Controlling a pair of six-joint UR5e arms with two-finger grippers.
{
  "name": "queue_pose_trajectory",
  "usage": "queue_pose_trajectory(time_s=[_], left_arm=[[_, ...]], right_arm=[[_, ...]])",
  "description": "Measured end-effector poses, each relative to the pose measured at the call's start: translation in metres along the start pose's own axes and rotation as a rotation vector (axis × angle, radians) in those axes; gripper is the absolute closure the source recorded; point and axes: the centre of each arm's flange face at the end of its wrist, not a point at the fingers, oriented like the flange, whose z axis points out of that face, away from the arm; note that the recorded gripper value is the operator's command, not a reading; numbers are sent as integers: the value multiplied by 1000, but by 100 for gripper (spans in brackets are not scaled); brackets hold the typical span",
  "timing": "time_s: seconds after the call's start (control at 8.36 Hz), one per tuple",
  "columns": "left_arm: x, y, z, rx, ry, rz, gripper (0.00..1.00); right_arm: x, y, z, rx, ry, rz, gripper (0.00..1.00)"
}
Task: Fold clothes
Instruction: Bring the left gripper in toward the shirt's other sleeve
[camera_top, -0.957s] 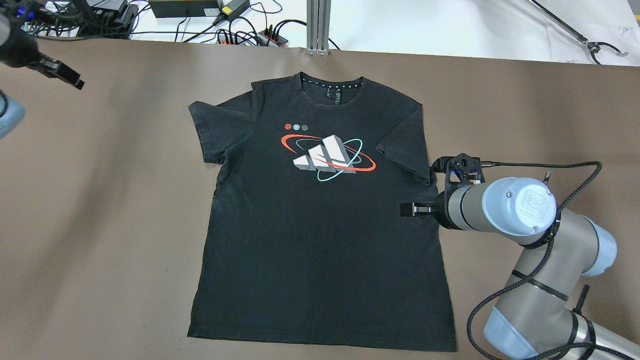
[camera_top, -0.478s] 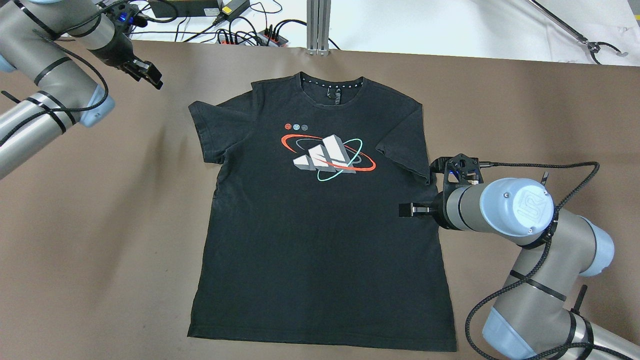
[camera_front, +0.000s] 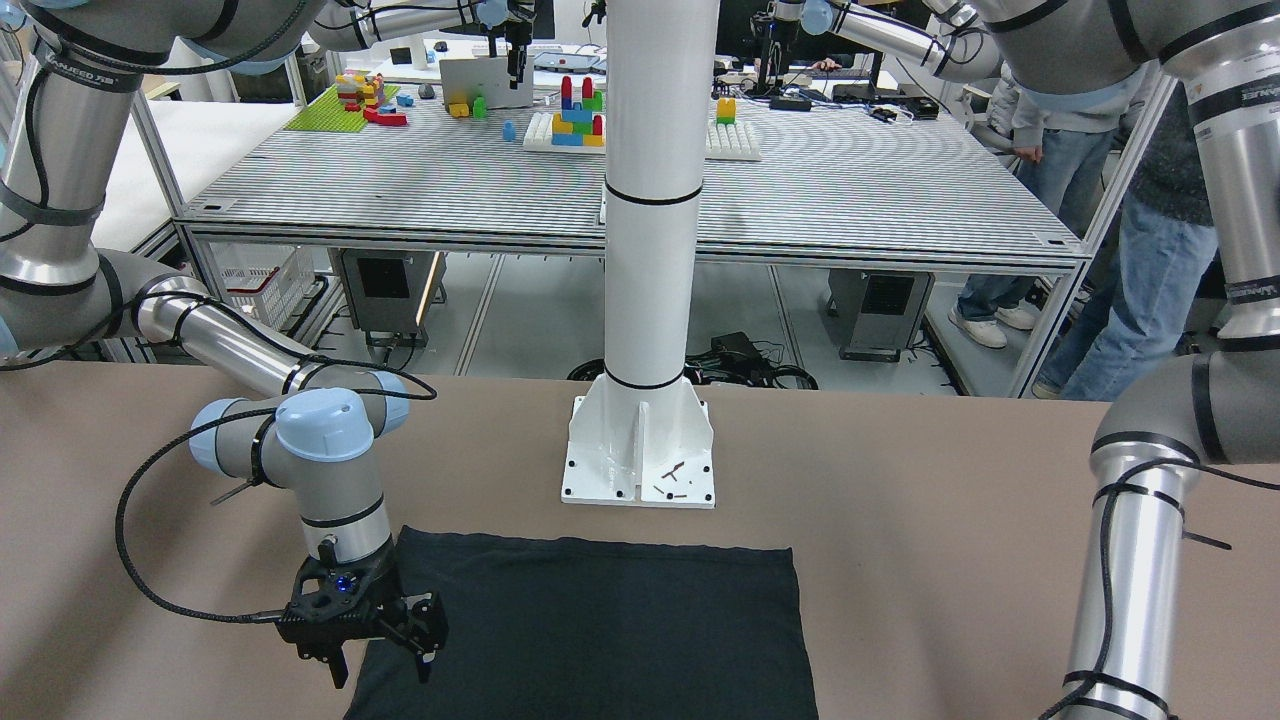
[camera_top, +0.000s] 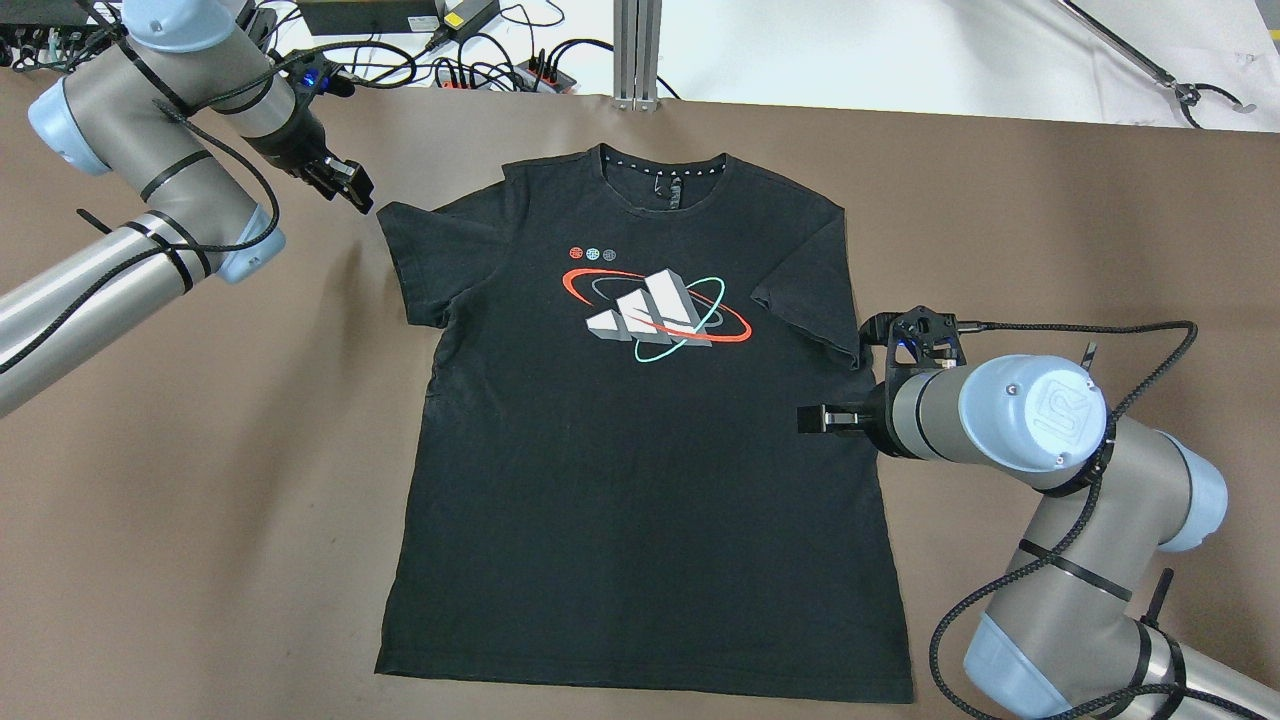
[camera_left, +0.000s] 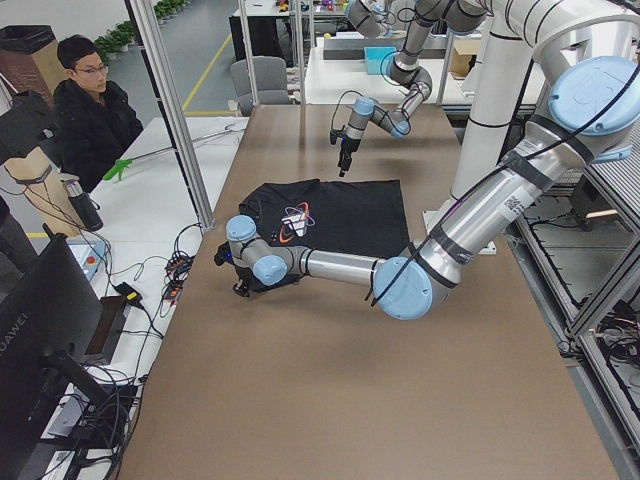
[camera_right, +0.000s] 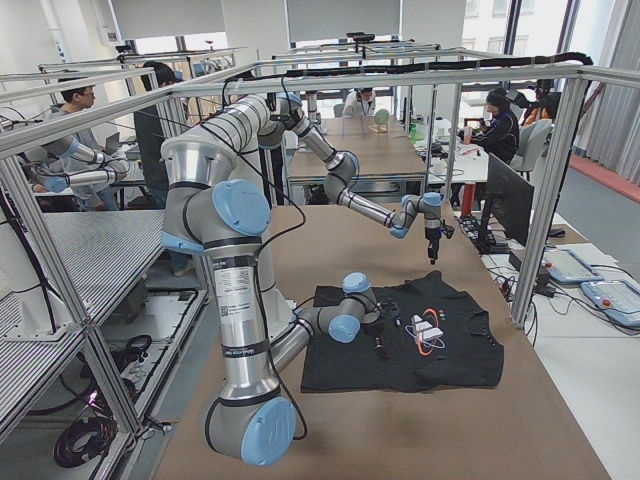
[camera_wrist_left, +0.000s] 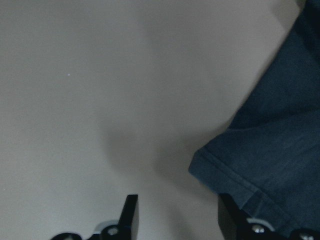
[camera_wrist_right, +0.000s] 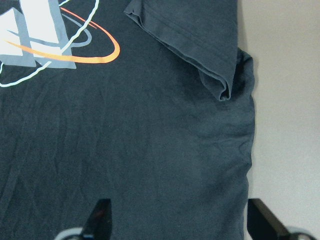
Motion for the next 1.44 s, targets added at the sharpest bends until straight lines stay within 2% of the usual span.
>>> queue_pose_trajectory(time_s=[0.72,1.44], left_arm=[[11,-7,31,-21,10,-28,47],[16,-5,43,-13,25,-32,47]], right_arm=[[1,-1,0,12,6,-1,5],[-1,-2,0,39,16,0,5]])
